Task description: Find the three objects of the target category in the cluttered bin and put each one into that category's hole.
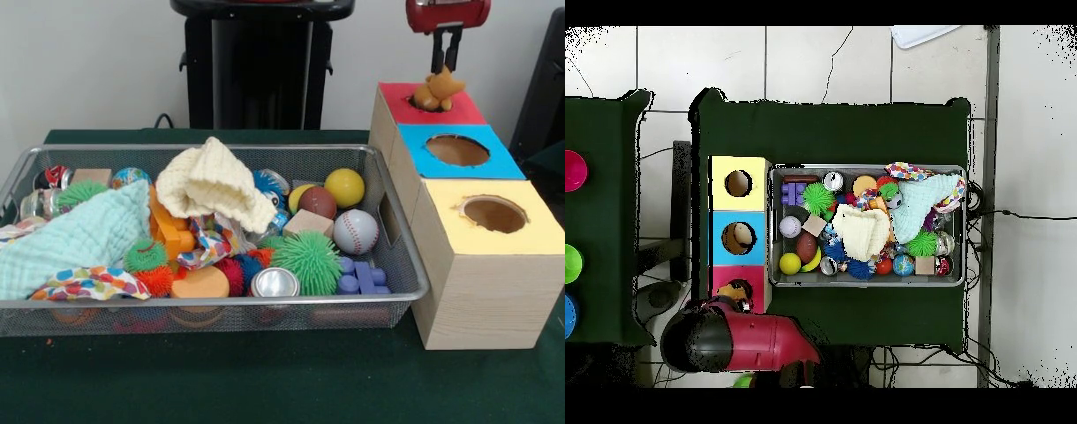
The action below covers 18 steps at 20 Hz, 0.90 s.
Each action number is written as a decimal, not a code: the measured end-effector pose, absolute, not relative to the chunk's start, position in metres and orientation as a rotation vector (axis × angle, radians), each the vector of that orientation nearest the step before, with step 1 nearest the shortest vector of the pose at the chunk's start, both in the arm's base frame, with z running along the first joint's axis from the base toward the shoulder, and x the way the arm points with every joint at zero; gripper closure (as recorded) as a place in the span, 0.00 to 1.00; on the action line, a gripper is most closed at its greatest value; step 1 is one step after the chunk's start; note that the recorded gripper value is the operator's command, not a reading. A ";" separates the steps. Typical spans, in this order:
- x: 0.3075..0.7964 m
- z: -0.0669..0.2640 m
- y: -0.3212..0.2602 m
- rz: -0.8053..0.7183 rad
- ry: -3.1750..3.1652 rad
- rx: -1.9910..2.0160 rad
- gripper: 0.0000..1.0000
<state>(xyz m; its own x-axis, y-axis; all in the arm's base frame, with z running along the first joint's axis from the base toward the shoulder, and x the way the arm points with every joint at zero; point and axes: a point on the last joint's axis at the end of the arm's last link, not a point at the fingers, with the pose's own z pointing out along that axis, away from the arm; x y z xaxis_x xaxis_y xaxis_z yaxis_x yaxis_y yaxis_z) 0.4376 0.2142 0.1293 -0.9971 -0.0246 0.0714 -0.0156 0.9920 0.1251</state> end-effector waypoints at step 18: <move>0.432 0.110 0.212 -0.175 -3.084 0.019 0.00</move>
